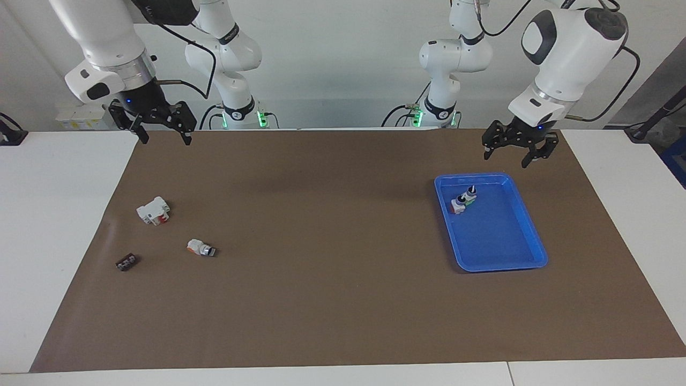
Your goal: Turn and place switch with both arms
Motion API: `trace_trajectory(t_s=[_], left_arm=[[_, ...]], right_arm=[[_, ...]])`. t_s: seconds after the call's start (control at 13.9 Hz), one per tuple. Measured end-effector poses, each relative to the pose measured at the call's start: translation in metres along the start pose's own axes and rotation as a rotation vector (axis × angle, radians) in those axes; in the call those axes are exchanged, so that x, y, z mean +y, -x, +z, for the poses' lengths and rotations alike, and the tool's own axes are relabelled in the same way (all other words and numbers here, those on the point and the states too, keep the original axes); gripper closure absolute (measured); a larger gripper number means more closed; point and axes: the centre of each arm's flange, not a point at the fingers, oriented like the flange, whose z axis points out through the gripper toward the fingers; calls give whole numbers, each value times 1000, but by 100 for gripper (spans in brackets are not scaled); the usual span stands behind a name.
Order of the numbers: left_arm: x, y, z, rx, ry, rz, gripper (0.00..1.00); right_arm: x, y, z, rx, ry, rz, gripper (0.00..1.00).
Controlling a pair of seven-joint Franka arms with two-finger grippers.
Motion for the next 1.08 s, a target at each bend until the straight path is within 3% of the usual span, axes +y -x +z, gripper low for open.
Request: trace_trajectory(t_s=[0.43, 0.72, 1.08], left_arm=[[-4, 14, -52, -30, -7, -96, 0], [-7, 40, -63, -62, -2, -119, 0], [-14, 43, -64, -60, -4, -134, 0]], right_arm=[[1, 0, 0, 0, 0, 2, 0], [1, 0, 0, 0, 0, 4, 0], [2, 3, 2, -6, 0, 34, 0]])
